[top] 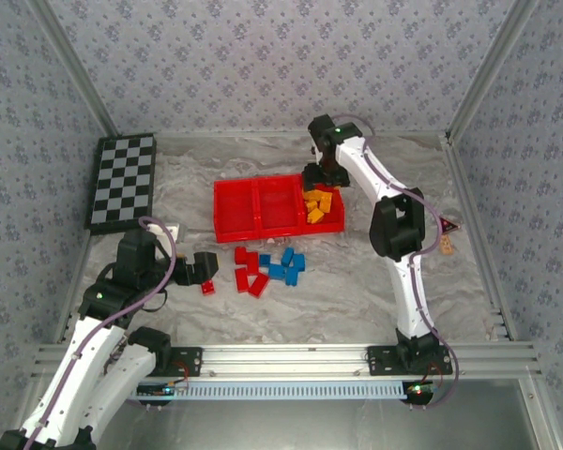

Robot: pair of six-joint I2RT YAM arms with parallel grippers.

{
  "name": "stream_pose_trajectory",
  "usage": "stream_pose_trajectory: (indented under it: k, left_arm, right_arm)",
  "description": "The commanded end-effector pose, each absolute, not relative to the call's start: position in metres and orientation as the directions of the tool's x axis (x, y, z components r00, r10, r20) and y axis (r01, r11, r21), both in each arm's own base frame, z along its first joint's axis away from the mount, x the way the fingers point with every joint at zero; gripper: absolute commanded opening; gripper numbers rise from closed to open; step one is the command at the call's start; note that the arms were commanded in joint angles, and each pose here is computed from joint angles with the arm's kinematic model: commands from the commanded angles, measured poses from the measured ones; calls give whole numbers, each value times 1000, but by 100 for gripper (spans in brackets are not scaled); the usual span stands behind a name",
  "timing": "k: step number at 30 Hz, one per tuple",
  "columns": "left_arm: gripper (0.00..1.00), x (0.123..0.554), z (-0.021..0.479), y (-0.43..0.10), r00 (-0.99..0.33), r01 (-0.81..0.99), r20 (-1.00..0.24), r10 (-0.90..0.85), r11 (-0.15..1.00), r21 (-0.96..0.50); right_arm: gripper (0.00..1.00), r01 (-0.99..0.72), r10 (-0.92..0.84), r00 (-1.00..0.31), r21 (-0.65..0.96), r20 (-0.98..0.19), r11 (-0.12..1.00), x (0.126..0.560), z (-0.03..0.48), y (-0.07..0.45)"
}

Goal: Sort the legos into containers by color
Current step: Place the lego in the container, then pick up the lego from the center of the table.

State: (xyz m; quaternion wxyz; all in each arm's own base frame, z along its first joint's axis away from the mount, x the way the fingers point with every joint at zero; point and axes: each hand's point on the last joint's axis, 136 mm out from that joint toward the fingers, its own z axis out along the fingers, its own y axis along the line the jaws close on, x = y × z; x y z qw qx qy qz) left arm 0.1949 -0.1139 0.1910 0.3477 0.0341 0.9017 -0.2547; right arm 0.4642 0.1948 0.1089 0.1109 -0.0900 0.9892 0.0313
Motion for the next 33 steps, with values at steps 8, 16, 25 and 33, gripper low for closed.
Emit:
stream_pose_trajectory:
  k: [8, 16, 25, 33]
  left_arm:
    - [100, 195, 197, -119, -738, 275, -666, -106, 855, -440]
    - [100, 191, 206, -120, -710, 306, -695, -112, 840, -448]
    - [100, 188, 209, -125, -707, 332, -700, -106, 824, -460]
    - [100, 188, 210, -125, -703, 334, -704, -107, 823, -459]
  right_arm:
    - [100, -178, -189, -920, -62, -345, 982, 422, 200, 191]
    - [100, -45, -40, -918, 4, -395, 999, 345, 223, 183]
    - [100, 98, 196, -895, 253, -400, 963, 263, 180, 205]
    - [95, 112, 190, -925, 242, -328, 964, 225, 120, 226]
